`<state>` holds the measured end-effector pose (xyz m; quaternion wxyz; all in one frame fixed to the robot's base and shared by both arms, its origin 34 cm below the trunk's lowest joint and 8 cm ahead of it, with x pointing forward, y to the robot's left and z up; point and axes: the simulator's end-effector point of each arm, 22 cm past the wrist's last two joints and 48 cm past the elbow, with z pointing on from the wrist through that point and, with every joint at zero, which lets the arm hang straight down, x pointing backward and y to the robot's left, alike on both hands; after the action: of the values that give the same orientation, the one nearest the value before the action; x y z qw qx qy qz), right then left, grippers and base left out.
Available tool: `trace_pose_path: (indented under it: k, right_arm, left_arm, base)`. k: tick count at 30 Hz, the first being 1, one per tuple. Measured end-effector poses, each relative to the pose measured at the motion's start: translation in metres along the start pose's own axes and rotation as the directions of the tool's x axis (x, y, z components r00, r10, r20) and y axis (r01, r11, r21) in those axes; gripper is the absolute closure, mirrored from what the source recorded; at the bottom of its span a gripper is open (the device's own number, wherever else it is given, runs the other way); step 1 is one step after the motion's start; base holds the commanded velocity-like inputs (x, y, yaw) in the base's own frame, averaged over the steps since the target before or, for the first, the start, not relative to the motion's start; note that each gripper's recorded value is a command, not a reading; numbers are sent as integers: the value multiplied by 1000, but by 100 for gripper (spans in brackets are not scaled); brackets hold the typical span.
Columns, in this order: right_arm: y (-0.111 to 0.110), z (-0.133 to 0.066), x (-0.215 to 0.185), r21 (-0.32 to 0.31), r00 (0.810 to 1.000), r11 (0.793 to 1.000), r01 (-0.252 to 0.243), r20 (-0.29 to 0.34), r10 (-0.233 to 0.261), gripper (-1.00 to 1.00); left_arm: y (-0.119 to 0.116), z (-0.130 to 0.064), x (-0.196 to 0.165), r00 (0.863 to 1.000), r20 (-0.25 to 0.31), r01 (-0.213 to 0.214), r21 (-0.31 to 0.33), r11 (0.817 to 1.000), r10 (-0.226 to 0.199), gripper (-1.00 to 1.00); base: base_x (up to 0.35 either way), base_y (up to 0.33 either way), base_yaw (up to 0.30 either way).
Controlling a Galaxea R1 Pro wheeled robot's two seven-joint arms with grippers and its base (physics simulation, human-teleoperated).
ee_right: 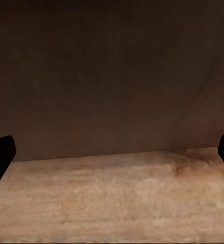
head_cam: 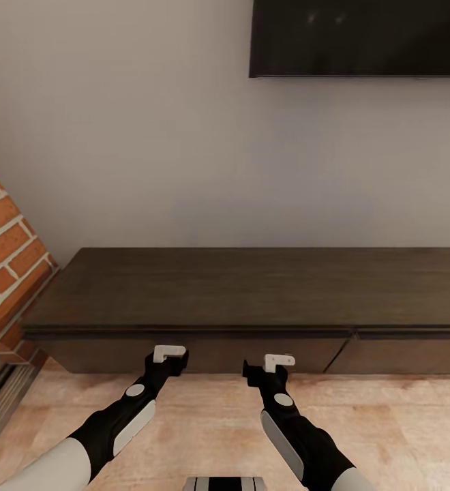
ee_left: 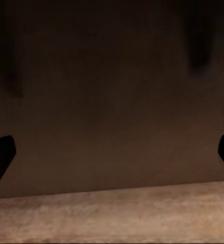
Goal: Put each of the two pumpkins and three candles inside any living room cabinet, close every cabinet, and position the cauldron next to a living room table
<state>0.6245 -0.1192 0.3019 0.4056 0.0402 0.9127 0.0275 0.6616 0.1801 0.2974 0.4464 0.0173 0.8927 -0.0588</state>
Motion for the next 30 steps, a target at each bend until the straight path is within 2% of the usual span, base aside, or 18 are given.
trace_pose_path:
  k: [11, 22, 30]
  right_arm:
    - [0, 0, 0, 0, 1000, 1000, 0, 0, 0, -100]
    - [0, 0, -1, -1, 1000, 1000, -3, -2, 3, -100]
    - [-12, 3, -4, 22, 1000, 999, -29, -4, 29, -100]
  left_arm:
    - [-1, 0, 0, 1000, 2, 1, 1, 1000, -1, -100]
    - [-1, 0, 1, 1000, -1, -1, 3, 1000, 1, -100]
    - [-1, 0, 1, 1000, -3, -3, 4, 1000, 3, -100]
  base:
    - [-304, 0, 0]
    - [-111, 0, 0]
    - [-288, 0, 0]
